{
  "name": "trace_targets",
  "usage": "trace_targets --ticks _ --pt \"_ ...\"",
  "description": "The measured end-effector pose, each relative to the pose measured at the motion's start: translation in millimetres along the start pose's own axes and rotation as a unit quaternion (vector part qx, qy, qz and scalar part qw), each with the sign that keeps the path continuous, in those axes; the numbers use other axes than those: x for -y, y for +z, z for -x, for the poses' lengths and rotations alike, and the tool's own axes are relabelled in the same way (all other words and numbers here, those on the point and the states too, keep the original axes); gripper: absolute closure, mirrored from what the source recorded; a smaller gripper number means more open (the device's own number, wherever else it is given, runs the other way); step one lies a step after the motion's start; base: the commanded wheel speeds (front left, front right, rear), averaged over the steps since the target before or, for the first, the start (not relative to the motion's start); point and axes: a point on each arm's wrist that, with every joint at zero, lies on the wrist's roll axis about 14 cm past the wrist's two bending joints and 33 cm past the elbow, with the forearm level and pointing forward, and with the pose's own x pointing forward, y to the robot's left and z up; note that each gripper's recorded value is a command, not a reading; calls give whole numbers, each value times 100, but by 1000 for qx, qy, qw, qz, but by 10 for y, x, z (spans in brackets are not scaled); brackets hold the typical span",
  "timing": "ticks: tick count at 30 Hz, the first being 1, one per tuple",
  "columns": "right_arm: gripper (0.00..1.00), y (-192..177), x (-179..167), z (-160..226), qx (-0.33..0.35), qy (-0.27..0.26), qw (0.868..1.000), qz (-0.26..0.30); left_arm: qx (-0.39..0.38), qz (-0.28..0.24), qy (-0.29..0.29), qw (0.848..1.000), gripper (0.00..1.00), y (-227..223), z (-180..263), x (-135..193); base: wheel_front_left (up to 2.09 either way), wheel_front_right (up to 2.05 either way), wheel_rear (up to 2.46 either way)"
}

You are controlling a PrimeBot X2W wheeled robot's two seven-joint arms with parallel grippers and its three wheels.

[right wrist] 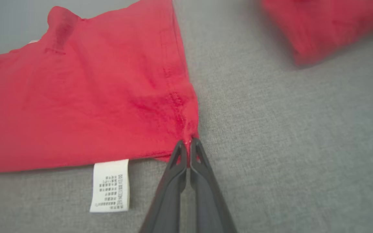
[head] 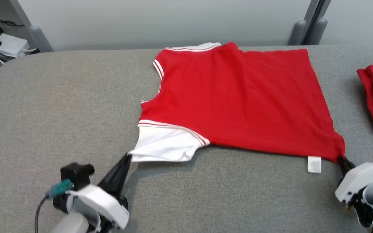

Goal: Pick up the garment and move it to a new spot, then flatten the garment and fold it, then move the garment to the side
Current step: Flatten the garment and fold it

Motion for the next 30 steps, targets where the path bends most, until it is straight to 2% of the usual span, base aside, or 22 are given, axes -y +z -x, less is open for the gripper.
trace_targets --ticks 3,12,14,18,26,30 --pt "100 -150 14 88 -27 6 1000 -4 2 13 8 1000 100 -82 172 50 0 0 0" --pt "100 -79 201 197 4 -4 1000 8 -41 32 19 998 100 -432 530 223 0 0 0" --pt "100 -118 214 212 1 -4 1000 10 -50 52 20 997 100 -476 591 266 0 0 0" --pt "100 -189 272 244 -7 -9 1000 9 -71 59 24 995 100 -559 714 310 0 0 0" --pt "100 -280 384 333 -10 -16 1000 7 -107 51 29 993 100 -692 878 365 0 0 0" --pt "100 -351 414 378 -14 -20 1000 5 -138 3 22 990 100 -854 940 354 0 0 0"
